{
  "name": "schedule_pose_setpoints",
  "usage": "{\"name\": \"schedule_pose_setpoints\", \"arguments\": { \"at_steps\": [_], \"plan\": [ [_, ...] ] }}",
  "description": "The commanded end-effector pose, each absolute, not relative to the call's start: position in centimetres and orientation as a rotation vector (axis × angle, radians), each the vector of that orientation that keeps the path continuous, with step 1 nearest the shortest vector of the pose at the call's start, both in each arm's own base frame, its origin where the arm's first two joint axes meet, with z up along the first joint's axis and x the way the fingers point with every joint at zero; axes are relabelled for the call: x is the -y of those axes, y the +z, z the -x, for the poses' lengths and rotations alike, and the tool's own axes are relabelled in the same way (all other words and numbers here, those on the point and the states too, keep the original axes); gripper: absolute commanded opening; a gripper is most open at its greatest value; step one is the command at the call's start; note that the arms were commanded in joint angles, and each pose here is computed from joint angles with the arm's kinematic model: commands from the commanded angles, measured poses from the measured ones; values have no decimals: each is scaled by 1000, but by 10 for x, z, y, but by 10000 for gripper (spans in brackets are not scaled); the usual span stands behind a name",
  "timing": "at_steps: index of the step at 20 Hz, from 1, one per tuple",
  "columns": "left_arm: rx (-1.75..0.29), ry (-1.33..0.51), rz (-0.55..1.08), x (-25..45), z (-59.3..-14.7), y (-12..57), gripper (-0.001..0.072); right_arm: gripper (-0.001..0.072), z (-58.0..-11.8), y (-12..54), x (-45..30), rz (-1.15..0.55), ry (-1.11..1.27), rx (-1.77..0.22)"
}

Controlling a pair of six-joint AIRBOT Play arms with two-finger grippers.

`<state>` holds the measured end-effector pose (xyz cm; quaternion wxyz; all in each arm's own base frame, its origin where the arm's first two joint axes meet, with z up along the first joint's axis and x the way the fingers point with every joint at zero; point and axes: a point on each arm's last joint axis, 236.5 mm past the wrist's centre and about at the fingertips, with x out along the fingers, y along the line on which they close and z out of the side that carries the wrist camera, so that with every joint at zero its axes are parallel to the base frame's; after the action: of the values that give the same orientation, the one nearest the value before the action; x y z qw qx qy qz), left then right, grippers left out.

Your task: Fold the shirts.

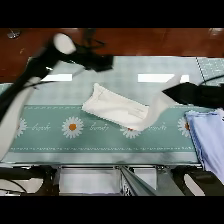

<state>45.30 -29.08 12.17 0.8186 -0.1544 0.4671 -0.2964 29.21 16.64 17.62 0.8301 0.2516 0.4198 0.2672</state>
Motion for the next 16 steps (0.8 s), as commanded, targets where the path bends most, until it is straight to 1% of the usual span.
{"name": "schedule_pose_setpoints", "arguments": {
  "at_steps": [1,3,5,8,9,10,12,14,16],
  "plan": [
    [-809,-460,264,166,-452,201,39,17,-324,164,-257,-495,728,-951],
    [-715,-395,268,128,-423,230,40,17,-340,139,-310,-454,795,-1026],
    [-645,-364,283,112,-385,241,40,17,-354,104,-358,-416,838,-1110],
    [-560,-354,316,107,-334,240,40,17,-369,52,-408,-396,858,-1205],
    [-549,-343,339,105,-324,233,40,17,-371,37,-420,-403,859,-1236],
    [-548,-330,365,103,-316,224,40,35,-370,20,-432,-415,857,-1275],
    [-580,-321,376,102,-310,201,40,635,-373,0,-441,-419,859,-1313],
    [-619,-313,380,102,-311,184,40,626,-391,15,-417,-433,857,-1323],
    [-641,-308,381,102,-314,176,40,625,-407,61,-361,-426,870,-1310]
  ]
}}
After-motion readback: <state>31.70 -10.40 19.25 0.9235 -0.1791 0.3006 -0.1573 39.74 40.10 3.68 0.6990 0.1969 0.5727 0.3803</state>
